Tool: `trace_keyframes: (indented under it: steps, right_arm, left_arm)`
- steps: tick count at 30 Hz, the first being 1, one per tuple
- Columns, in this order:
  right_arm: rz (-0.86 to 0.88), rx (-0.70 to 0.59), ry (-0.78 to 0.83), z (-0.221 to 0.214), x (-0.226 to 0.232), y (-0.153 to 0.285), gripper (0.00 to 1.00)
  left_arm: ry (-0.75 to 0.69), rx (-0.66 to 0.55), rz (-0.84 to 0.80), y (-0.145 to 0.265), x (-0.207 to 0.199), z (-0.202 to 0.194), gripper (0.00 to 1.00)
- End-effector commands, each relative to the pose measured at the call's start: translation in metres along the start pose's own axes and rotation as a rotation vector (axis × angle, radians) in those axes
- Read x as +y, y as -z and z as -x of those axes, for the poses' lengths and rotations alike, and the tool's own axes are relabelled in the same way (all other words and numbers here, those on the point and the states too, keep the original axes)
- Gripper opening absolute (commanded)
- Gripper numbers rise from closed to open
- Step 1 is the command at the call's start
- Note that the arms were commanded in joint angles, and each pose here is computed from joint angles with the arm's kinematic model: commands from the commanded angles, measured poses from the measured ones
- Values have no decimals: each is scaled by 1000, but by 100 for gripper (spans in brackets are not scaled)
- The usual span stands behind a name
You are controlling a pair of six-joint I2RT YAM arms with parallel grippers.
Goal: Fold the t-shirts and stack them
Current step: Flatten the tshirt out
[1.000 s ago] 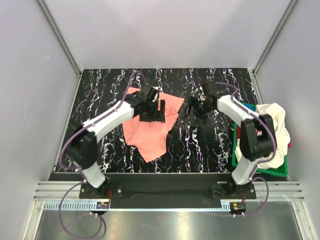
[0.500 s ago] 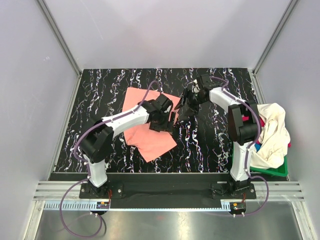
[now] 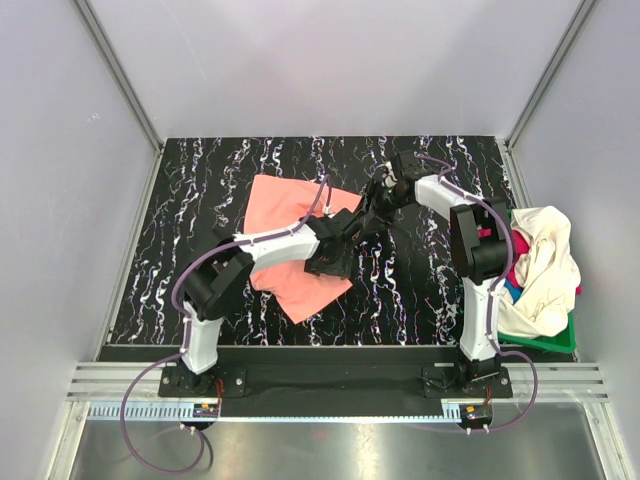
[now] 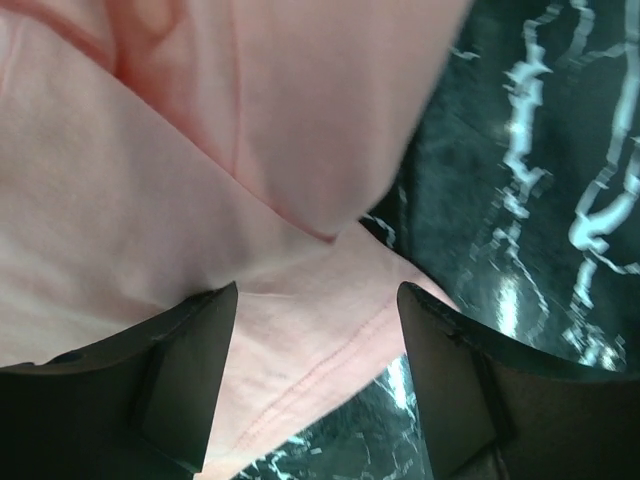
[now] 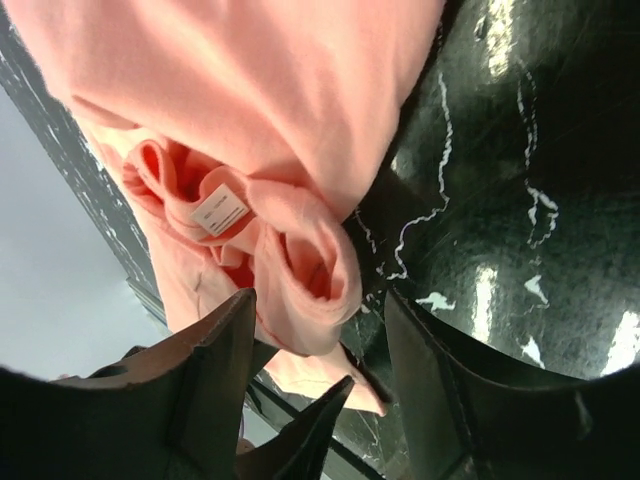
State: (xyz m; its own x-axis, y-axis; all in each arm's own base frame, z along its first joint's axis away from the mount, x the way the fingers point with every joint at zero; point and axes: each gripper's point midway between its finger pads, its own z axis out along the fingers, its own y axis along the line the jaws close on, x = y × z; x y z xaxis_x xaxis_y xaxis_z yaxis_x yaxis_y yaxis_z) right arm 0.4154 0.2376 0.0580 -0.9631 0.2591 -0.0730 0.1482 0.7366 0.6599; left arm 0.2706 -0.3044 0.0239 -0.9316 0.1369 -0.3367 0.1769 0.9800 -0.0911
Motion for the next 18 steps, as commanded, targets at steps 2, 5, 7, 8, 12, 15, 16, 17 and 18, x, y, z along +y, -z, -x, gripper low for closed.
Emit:
trace_keyframes:
  steps: [2, 5, 7, 8, 12, 15, 16, 17, 18]
  right_arm:
    - [43, 2, 25, 9, 9, -8, 61]
    - [46, 20, 27, 9, 11, -14, 61]
    - [47, 33, 47, 5, 16, -21, 60]
    - [45, 38, 51, 4, 16, -24, 58]
    - [68, 55, 43, 1, 21, -35, 49]
    - [50, 45, 29, 2, 16, -36, 27]
    - [39, 44, 27, 1, 15, -37, 20]
    - [30, 42, 27, 1, 12, -37, 14]
    - [14, 34, 23, 3, 11, -34, 0]
  left_arm:
    - [30, -79, 54, -9, 3, 24, 65]
    - [20, -62, 67, -16, 6, 18, 51]
    - [8, -57, 69, -20, 9, 16, 42]
    - [3, -48, 65, -21, 8, 13, 39]
    - [-19, -42, 46, -16, 12, 5, 12]
    - [-40, -61, 30, 1, 15, 7, 0]
    - [-48, -73, 19, 7, 15, 8, 0]
    - [-57, -84, -2, 13, 13, 9, 0]
    - [-69, -116, -27, 25, 12, 13, 0]
